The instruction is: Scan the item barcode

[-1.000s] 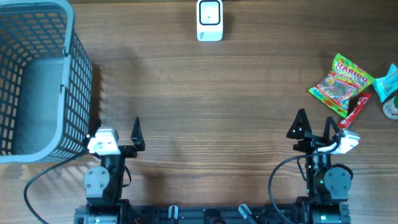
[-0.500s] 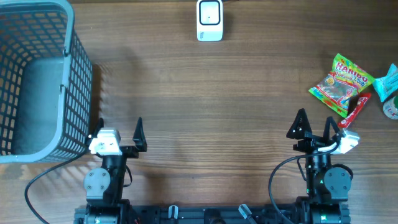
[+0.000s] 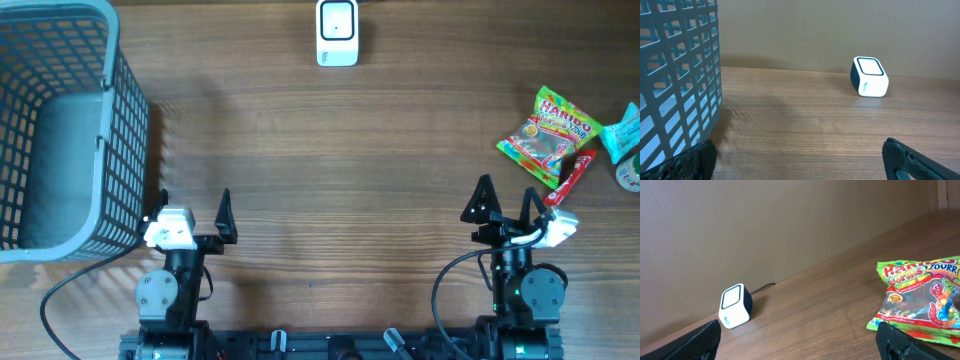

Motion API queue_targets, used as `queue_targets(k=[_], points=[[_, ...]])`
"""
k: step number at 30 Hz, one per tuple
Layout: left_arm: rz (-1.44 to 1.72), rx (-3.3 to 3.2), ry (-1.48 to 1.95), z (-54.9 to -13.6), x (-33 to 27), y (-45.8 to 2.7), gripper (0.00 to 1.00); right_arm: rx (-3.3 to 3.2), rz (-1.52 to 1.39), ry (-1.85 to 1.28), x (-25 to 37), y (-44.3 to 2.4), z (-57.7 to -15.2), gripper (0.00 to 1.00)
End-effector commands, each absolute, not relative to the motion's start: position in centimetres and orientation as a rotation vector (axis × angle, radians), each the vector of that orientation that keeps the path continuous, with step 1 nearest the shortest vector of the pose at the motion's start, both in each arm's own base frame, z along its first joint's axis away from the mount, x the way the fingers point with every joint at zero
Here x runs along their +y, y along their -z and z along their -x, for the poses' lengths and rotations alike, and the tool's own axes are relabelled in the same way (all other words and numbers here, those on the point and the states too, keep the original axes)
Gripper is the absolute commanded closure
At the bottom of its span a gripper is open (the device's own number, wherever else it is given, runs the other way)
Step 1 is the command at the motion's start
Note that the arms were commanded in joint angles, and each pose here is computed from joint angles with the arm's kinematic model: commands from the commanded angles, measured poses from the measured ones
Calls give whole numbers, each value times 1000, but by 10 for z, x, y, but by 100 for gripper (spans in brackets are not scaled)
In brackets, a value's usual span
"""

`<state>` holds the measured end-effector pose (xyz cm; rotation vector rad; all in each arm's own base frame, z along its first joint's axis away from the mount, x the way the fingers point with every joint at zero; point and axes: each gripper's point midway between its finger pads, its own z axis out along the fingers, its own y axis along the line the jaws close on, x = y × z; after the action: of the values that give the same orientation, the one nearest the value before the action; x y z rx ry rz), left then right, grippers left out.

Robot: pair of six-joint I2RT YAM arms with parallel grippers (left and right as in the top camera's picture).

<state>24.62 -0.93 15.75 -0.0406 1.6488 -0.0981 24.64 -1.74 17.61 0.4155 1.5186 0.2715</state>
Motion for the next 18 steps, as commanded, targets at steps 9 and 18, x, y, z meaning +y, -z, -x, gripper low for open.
queue_targets(k=[9, 18], points=[[33, 1646, 128, -246, -14, -157, 0, 1544, -235, -29, -24, -177, -246, 0], [33, 1646, 128, -246, -14, -157, 0, 1584, -89, 38, -15, -172, -248, 0]])
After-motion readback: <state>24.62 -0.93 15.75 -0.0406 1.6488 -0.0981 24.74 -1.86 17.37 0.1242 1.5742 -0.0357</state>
